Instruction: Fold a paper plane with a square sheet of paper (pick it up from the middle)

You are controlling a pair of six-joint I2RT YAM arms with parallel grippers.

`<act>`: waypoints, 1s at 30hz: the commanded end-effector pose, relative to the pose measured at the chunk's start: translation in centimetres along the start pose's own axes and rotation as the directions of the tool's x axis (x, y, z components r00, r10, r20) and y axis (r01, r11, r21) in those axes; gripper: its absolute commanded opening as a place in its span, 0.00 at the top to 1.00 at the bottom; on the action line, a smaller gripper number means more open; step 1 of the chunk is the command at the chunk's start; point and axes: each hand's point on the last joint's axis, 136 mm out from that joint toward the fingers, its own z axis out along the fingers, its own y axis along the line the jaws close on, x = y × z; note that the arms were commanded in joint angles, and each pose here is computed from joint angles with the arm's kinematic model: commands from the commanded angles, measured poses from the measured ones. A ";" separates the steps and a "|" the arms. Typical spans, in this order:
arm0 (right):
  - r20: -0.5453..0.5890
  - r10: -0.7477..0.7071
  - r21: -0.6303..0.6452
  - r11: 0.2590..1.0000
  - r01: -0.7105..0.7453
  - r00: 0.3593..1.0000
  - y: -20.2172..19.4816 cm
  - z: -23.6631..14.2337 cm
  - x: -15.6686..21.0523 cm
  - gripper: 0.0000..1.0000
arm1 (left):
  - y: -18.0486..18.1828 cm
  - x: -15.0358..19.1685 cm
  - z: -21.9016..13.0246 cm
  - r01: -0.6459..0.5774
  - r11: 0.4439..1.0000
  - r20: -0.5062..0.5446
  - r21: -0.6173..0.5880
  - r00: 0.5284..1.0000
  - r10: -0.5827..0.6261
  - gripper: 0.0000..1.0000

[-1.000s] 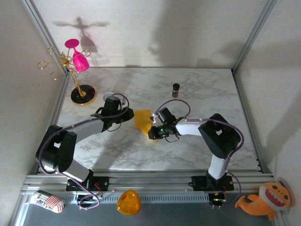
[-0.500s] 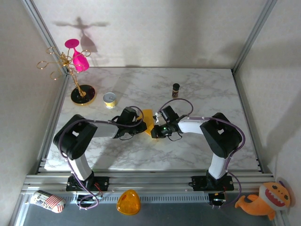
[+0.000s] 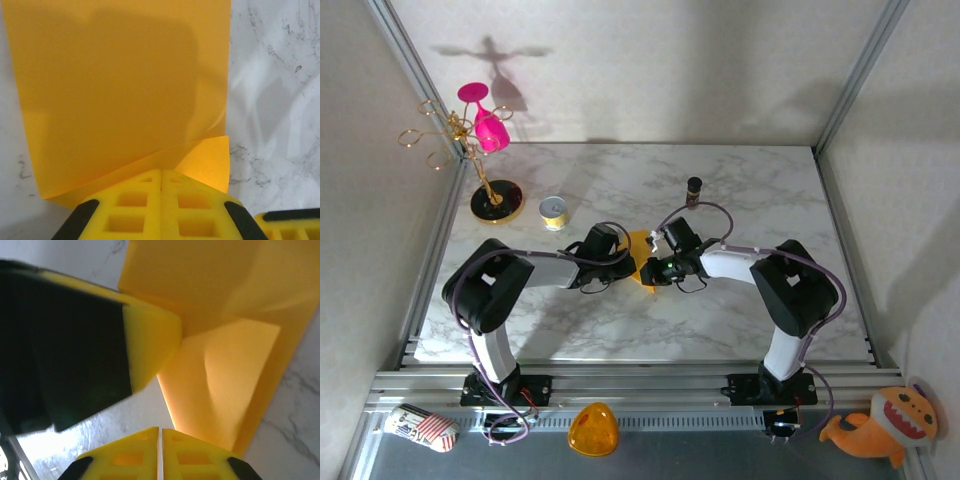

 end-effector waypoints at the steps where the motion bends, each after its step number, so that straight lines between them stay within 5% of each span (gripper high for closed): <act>1: -0.012 0.046 0.018 0.999 -0.045 0.999 -0.9 0.9 -0.2 0.89 | 3.7 1.8 0.8 0.029 0.986 -0.045 -0.163 0.998 -0.037 0.97; 12: -0.111 0.060 0.120 0.992 -0.047 0.992 -4.2 0.3 5.1 0.90 | 7.5 3.2 0.7 0.039 0.946 -0.068 -0.323 0.996 -0.064 0.97; 19: -0.114 0.075 0.133 0.989 -0.060 0.991 -4.9 -1.5 7.6 0.90 | 7.1 3.0 0.7 0.026 0.951 -0.075 -0.308 0.996 -0.052 0.98; 24: 0.042 0.007 0.090 0.996 -0.010 0.999 -1.8 -3.9 2.7 0.90 | 4.6 2.2 0.7 0.036 0.973 -0.073 -0.227 0.996 -0.053 0.95; 30: 0.231 -0.009 0.065 0.998 -0.006 0.973 0.3 -5.5 -2.4 0.84 | -3.3 -1.2 -1.3 0.085 0.996 -0.009 0.031 0.996 -0.084 0.80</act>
